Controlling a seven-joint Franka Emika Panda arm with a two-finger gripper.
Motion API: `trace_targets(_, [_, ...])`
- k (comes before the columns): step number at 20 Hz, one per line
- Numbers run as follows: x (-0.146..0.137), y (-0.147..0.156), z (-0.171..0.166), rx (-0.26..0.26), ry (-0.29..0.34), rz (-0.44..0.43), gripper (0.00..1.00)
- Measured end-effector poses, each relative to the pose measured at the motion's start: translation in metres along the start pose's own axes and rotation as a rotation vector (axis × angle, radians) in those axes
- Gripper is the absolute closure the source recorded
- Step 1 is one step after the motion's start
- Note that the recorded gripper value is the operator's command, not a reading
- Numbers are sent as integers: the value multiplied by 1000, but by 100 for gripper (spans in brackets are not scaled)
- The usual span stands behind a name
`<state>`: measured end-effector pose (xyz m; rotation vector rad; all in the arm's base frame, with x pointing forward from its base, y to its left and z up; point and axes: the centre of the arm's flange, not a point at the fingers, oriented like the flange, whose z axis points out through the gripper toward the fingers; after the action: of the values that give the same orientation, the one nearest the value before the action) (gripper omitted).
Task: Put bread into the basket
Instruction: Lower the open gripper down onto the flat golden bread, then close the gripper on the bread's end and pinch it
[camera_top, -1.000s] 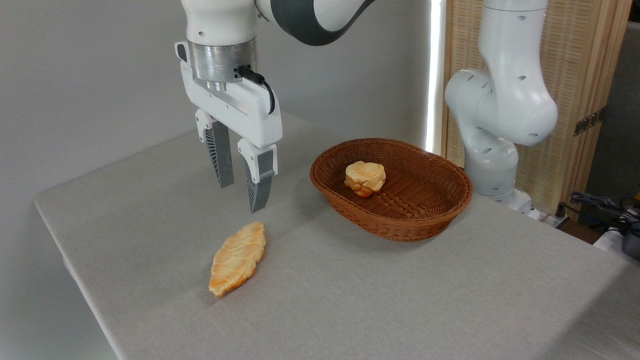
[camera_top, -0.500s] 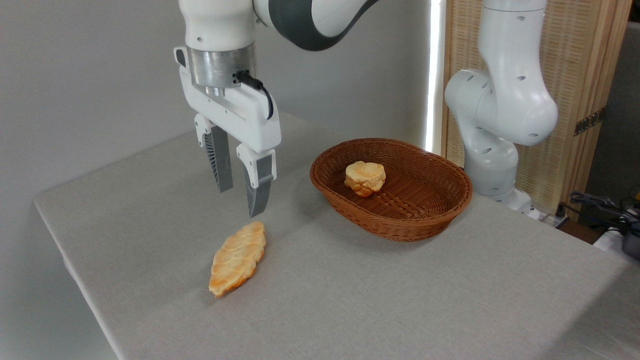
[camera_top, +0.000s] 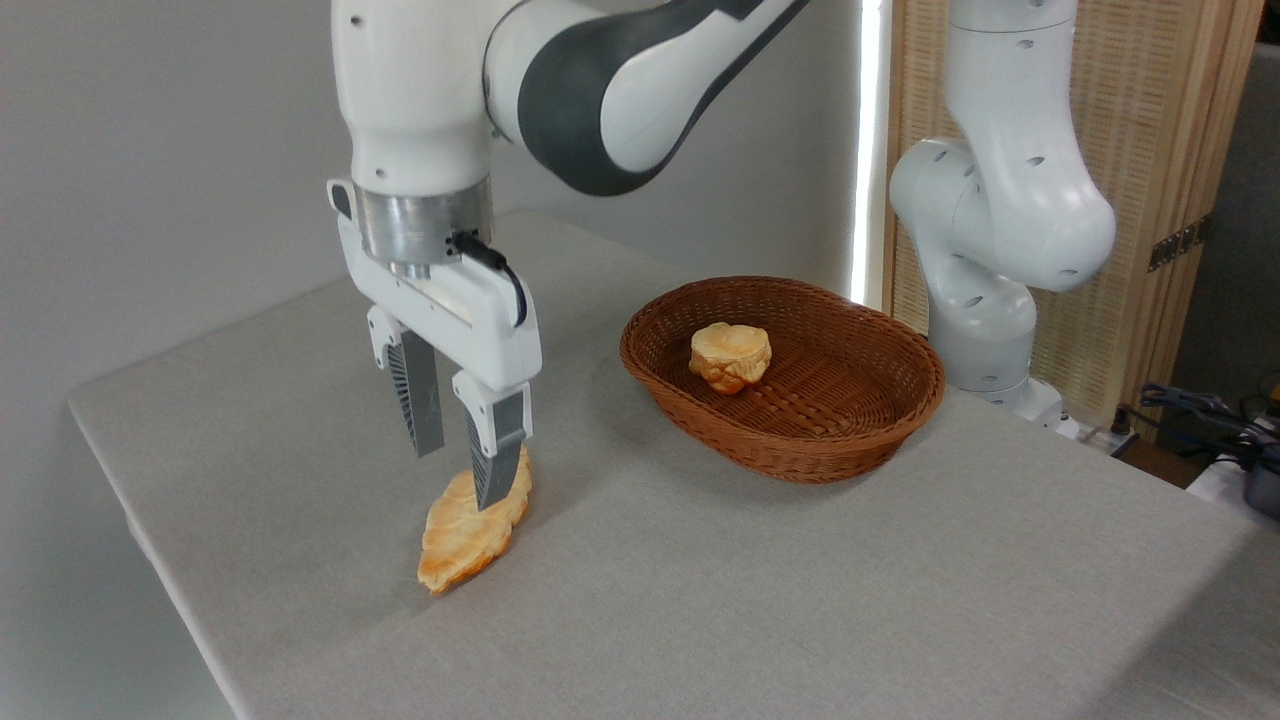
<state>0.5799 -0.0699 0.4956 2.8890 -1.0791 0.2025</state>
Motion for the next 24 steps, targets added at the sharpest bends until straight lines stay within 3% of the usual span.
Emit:
trace_targets(3, [6, -1, 19, -45, 20, -121, 0])
trace_targets(7, [13, 2, 46, -69, -13, -291, 0])
trace_targets(9, [16, 6, 56, -75, -28, -335, 0])
trace_targets(19, [24, 19, 82, -95, -69, -337, 0])
trace_targets(23, [20, 19, 87, -80, -91, -318, 0])
trace_targets(24, [20, 19, 88, -77, -94, -311, 6])
